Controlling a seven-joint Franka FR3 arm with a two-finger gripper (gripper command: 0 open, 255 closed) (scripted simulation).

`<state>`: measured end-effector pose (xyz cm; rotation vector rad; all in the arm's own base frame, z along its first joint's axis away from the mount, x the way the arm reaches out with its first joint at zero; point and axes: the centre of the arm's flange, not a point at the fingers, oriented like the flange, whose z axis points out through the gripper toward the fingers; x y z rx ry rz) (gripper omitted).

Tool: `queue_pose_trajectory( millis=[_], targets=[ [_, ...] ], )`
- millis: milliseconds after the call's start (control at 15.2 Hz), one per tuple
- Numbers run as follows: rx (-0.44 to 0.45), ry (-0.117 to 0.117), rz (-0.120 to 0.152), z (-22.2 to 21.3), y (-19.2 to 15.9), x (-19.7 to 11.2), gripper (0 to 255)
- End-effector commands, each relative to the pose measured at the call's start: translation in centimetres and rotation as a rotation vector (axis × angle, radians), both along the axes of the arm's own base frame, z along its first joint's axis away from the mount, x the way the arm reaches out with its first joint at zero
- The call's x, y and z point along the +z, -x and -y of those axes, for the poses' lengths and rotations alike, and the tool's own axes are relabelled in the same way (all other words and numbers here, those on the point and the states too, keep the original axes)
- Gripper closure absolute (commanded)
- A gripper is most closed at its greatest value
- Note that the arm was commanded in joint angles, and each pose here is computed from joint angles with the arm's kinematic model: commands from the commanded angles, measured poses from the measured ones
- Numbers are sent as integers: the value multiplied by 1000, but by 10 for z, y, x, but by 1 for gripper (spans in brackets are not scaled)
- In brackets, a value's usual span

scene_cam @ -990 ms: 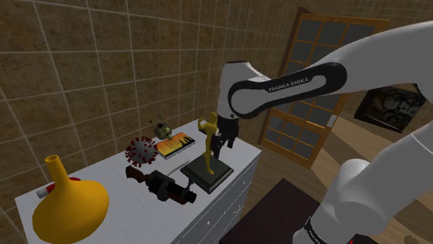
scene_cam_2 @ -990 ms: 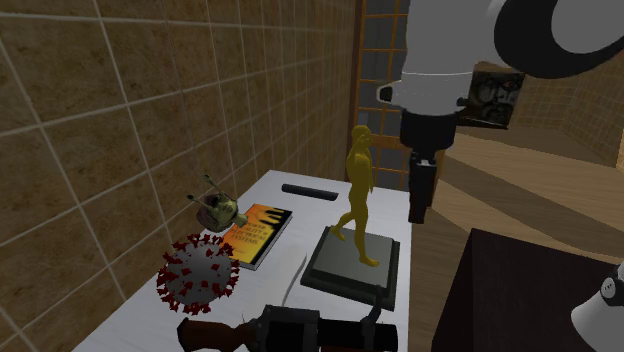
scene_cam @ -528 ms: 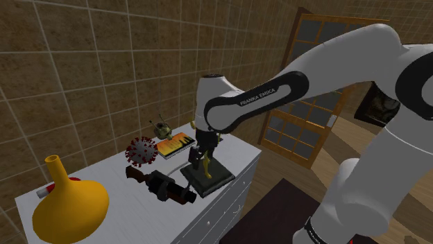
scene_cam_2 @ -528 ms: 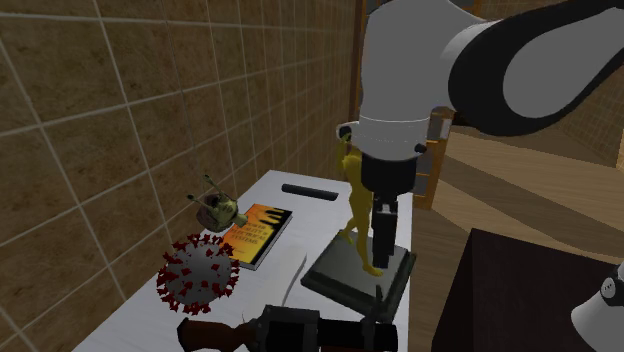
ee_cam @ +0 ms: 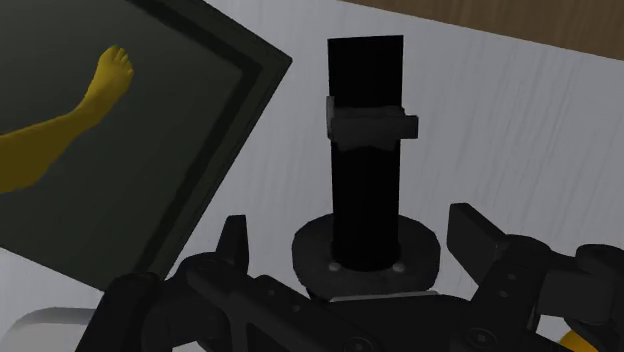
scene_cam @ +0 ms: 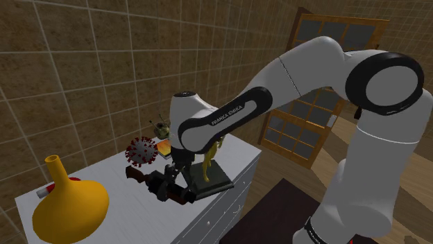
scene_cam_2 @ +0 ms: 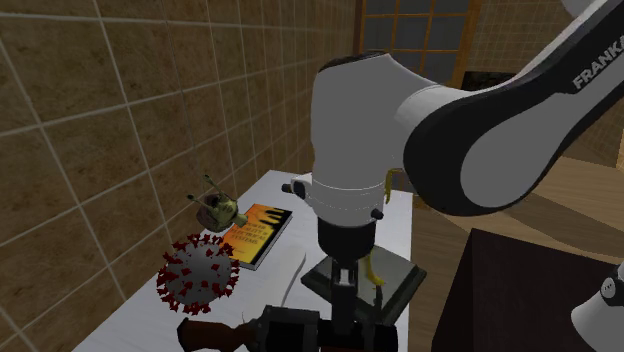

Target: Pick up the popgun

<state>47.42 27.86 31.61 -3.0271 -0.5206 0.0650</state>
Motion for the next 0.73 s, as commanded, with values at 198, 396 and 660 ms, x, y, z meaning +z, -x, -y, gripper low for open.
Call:
queue_pose_trajectory(
  millis=[198,396,660],
  targets=[
    [28,-8,-2,-24,-7,-28,0],
    [28,-8,-2,-24,-7,-44,0],
    [28,-8,-2,-24,-7,-58,0]
  ],
)
